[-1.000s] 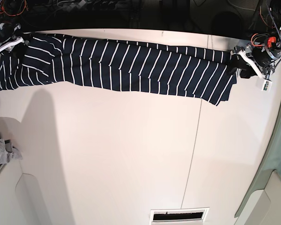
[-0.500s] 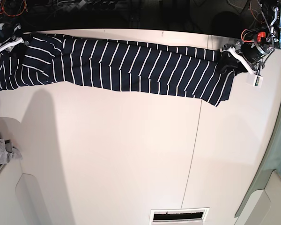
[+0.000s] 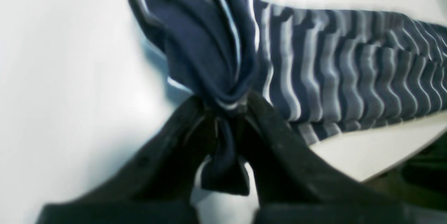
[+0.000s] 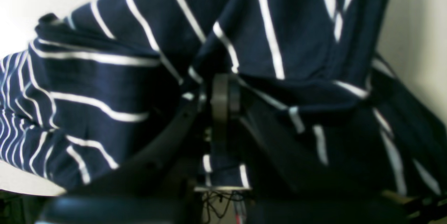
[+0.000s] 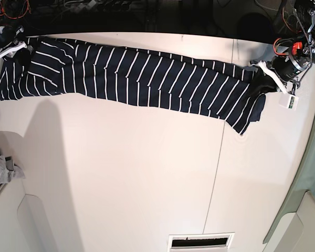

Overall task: Layout the t-shirt on the table in an organized manner, then fold the t-shirt properly
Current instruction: 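Carry the strip end with the left gripper toward the right gripper, folding it over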

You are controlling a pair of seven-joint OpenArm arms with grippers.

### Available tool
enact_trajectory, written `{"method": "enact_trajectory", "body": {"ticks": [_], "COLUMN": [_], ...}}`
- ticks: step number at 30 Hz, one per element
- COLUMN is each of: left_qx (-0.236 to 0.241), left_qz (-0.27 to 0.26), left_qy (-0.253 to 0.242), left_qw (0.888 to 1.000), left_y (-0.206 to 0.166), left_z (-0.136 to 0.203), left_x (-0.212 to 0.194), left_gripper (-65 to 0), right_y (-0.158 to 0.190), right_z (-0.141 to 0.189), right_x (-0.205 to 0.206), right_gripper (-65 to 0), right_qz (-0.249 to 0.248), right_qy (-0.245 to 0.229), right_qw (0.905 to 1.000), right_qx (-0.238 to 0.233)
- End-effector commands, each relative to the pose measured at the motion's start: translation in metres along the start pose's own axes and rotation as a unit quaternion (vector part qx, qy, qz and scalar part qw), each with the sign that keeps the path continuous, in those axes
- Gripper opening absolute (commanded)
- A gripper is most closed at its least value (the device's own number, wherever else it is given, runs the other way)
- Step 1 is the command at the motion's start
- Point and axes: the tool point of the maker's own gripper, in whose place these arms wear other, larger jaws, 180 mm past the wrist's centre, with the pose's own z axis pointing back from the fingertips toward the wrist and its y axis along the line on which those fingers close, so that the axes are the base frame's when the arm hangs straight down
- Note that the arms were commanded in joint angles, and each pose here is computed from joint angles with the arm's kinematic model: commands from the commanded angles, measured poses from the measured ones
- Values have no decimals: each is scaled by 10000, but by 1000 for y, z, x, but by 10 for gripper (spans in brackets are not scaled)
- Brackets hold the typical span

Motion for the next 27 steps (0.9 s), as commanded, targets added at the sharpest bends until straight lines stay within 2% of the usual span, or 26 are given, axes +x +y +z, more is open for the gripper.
{"method": "enact_trajectory", "body": {"ticks": [1, 6, 16, 18, 20, 27], "left_qx": [-169, -844, -2149, -2182, -2044, -2047], "left_qz": [-146, -442, -751, -828, -760, -181], "left_qy": [-347, -663, -332, -295, -261, -247], "left_qw": [9991, 9932, 9732, 9719, 9756, 9784], "left_y": [-12, -72, -211, -226, -233, -254], "left_z": [6, 9, -33, -38, -44, -60], "left_x": [22, 44, 1, -5, -8, -16], "left_gripper": [-650, -650, -650, -650, -650, -650], "right_y": [-1, 0, -1, -1, -1, -1], "right_z": [4, 5, 4, 4, 4, 4], "right_x": [14, 15, 14, 14, 14, 14], "right_gripper": [-650, -650, -650, -650, -650, -650], "right_qz": [69, 49, 73, 74, 75, 76], "right_qy": [-198, -216, -193, -192, -191, -193], "right_qw": [9998, 9997, 9998, 9998, 9998, 9998], "right_qx": [57, 74, 54, 53, 52, 52]}}
